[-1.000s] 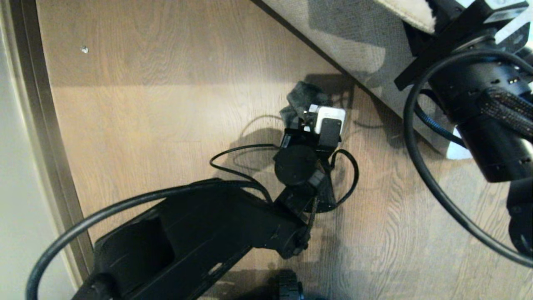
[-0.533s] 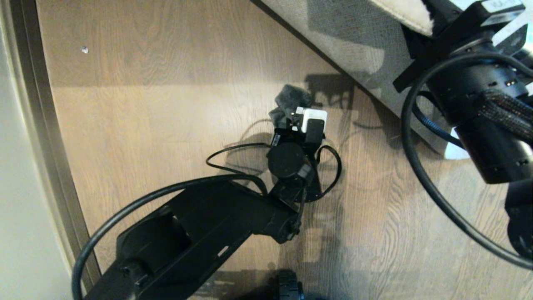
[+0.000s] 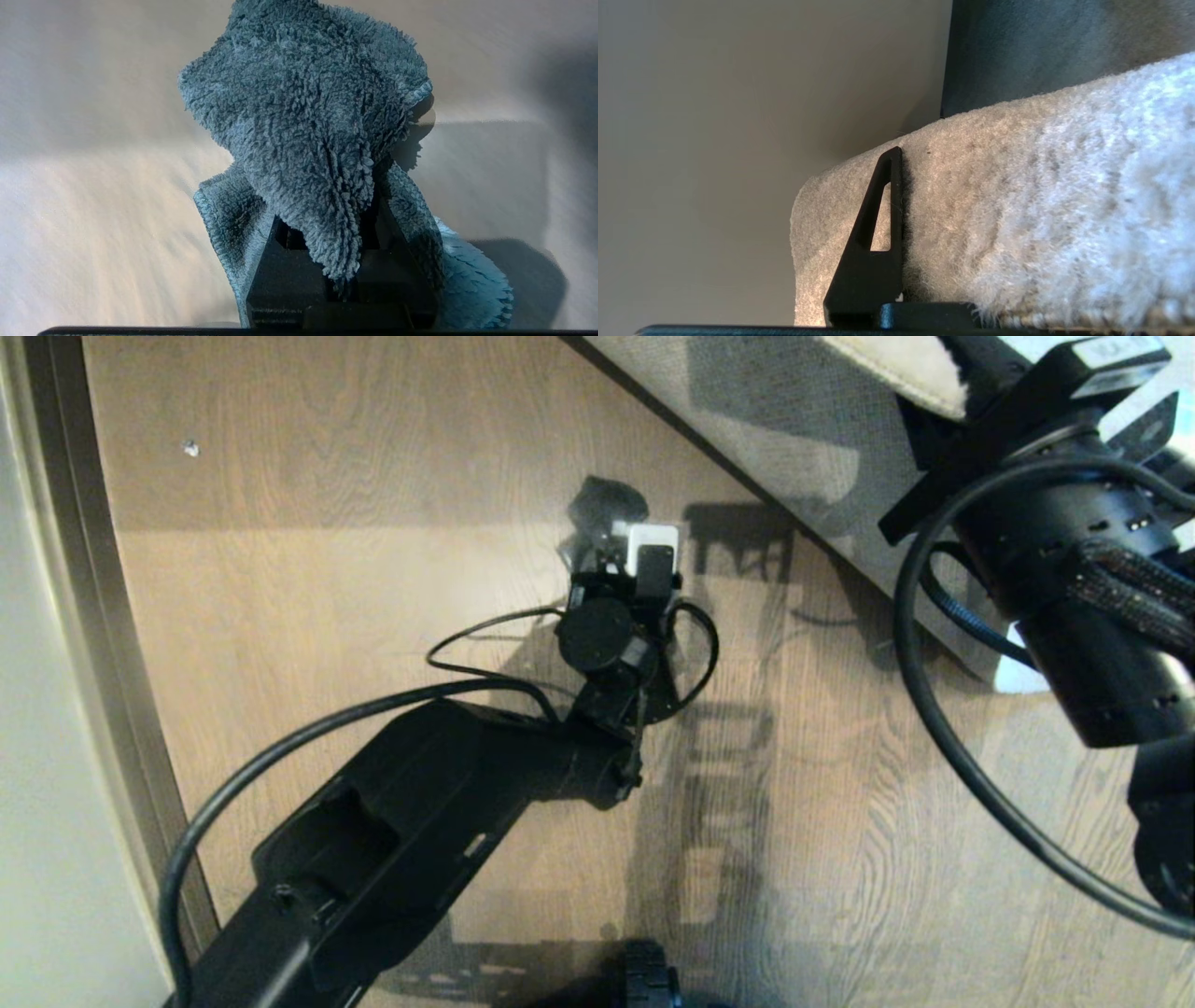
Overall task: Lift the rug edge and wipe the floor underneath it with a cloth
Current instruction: Wipe the floor under the carpet with a rag
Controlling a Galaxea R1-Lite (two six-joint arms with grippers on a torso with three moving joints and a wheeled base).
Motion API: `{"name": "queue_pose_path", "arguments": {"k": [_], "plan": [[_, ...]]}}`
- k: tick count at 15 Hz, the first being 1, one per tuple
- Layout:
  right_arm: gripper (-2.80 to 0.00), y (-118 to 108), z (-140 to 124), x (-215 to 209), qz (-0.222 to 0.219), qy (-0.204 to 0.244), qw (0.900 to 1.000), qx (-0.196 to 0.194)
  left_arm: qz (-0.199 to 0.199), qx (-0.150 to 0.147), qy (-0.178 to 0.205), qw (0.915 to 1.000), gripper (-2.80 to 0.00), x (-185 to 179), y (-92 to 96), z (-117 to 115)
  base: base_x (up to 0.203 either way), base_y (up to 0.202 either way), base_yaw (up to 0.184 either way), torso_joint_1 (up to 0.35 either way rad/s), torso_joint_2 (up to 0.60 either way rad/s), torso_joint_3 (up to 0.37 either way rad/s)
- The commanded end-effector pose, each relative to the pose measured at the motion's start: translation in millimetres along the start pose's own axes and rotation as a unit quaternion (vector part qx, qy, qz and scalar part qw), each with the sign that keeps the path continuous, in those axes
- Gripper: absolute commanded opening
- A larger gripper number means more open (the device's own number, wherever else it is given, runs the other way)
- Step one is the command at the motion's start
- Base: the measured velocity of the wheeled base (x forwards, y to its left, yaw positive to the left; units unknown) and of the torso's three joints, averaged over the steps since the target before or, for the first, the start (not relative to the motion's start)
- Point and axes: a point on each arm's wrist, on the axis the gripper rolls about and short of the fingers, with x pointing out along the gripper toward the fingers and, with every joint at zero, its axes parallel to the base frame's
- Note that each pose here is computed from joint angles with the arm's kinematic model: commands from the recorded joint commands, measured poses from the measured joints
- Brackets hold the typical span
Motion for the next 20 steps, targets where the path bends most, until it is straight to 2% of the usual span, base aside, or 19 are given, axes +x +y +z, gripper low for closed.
{"name": "queue_pose_path", "arguments": {"k": [1,7,12,20], "plan": [[-2.80,3.4,1.8,-0.4,0.018,-0.010,1.000,0.007,0.039,-0.001,-0.011,0.9992,-2.80,26.7,25.5,10.0,0.000,0.000,0.000,0.000,0.00,0.000],[-2.80,1.0,0.4,0.1,0.015,-0.008,1.000,0.007,0.125,0.010,-0.037,0.9914,-2.80,84.8,104.9,42.0,0.000,0.000,0.000,0.000,0.00,0.000],[-2.80,1.0,0.3,0.1,0.015,-0.008,1.000,0.008,0.163,0.013,-0.054,0.9851,-2.80,103.1,142.5,65.2,0.000,0.000,0.000,0.000,0.00,0.000],[-2.80,0.7,-0.2,0.2,0.015,-0.007,1.000,0.010,0.222,0.039,-0.073,0.9716,-2.80,125.3,204.9,98.6,0.000,0.000,0.000,0.000,0.00,0.000]]}}
